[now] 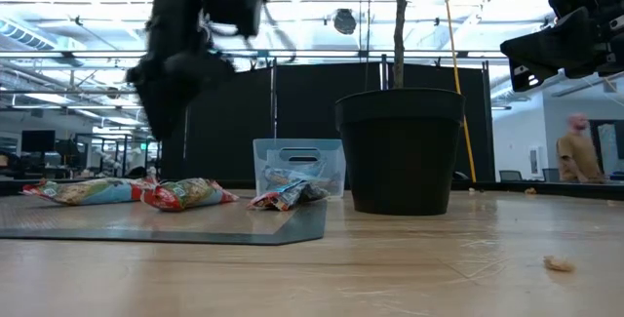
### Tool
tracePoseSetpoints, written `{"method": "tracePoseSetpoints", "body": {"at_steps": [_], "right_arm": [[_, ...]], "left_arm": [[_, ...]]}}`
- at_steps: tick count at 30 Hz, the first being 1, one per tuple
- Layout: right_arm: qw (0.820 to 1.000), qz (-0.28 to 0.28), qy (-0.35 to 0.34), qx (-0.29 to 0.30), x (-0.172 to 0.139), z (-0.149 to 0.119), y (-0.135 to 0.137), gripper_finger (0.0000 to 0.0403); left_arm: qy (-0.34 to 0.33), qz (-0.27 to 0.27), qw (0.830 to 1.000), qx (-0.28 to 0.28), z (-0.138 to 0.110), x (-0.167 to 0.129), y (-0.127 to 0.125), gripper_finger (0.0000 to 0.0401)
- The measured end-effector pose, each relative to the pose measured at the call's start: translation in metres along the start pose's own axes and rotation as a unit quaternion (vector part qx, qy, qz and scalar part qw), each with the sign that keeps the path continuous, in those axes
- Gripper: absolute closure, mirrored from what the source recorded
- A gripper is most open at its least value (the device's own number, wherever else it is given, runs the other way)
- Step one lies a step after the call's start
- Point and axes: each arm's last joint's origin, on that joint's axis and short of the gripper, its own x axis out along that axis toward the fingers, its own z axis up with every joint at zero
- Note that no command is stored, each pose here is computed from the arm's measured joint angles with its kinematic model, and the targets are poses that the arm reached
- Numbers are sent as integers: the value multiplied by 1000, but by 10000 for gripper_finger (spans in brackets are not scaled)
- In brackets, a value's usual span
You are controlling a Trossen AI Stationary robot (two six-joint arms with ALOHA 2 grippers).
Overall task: Pick and place Granola Bars by type
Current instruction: Put the left red granola bar into the bottom transparent bin
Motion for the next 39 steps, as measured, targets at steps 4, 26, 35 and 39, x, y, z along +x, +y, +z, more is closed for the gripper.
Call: {"method": "tracePoseSetpoints", "body": {"at_steps": [4, 26, 35, 39], "right_arm": [[1000, 0, 0, 0, 0, 0, 0, 403], [1000, 0, 0, 0, 0, 0, 0, 403], [1000, 0, 0, 0, 0, 0, 0, 403], [1000, 0, 0, 0, 0, 0, 0, 403]], "left_arm": [[38, 30, 998, -28, -15, 25, 5, 274], [34, -26, 999, -12, -31, 47, 2, 274], [-26, -116, 993, -11, -31, 21, 3, 274], [-15, -106, 994, -15, -31, 25, 2, 274]]}}
